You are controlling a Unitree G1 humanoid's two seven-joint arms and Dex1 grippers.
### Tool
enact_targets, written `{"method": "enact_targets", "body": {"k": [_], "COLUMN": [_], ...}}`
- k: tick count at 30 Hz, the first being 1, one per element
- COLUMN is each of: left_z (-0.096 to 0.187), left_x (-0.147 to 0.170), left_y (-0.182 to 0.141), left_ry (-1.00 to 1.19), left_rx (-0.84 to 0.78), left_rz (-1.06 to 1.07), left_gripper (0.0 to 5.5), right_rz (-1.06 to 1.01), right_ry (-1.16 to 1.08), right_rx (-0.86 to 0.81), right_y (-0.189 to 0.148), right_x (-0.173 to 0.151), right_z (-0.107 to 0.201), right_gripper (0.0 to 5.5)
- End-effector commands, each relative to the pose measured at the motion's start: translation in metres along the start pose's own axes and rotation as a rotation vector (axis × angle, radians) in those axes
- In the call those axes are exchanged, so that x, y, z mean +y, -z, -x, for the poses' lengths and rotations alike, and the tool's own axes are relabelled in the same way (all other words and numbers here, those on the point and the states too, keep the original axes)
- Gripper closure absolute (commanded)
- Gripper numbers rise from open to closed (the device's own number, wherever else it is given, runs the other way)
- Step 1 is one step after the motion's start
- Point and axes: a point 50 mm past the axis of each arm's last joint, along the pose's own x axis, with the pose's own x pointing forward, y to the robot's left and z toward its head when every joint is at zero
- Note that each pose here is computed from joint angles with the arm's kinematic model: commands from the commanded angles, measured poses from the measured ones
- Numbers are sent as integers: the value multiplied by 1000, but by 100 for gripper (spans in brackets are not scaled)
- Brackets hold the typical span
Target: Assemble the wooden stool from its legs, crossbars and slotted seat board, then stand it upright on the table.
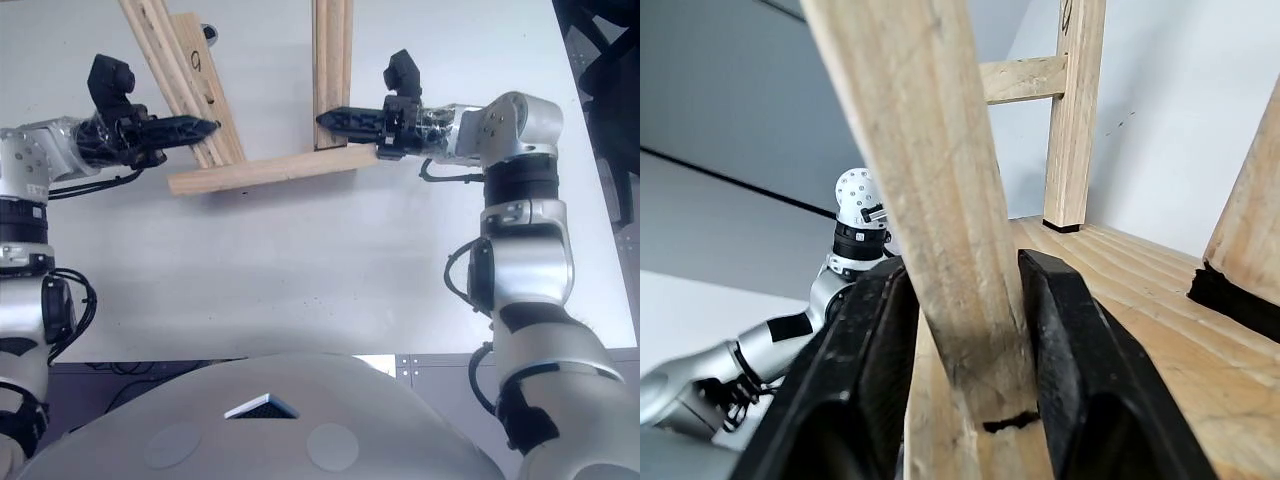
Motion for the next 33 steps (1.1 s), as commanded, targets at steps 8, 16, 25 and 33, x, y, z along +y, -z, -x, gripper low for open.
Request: {"method": "enact_targets", "body": {"k": [8,16,25,33], "left_z": [-2,32,48,59], "left_x": [45,40,34,14], "left_y": [14,-5,-14,-40], "left_ry": [-454,-544,-662,-590], "left_rx": [99,-6,140,21], "left_rz": [80,-1,32,73], "left_gripper": [277,258,258,258], "right_rz": [-240,-247,-128,153], "right_ry": [156,197,157,228], "right_rx": [15,-101,-155,-183], "right_y": [2,-9,-23,-21], "right_x": [-17,-20,-9,-12], "right_z": [-28,-13,-2,16], "right_gripper": [319,225,225,225]}}
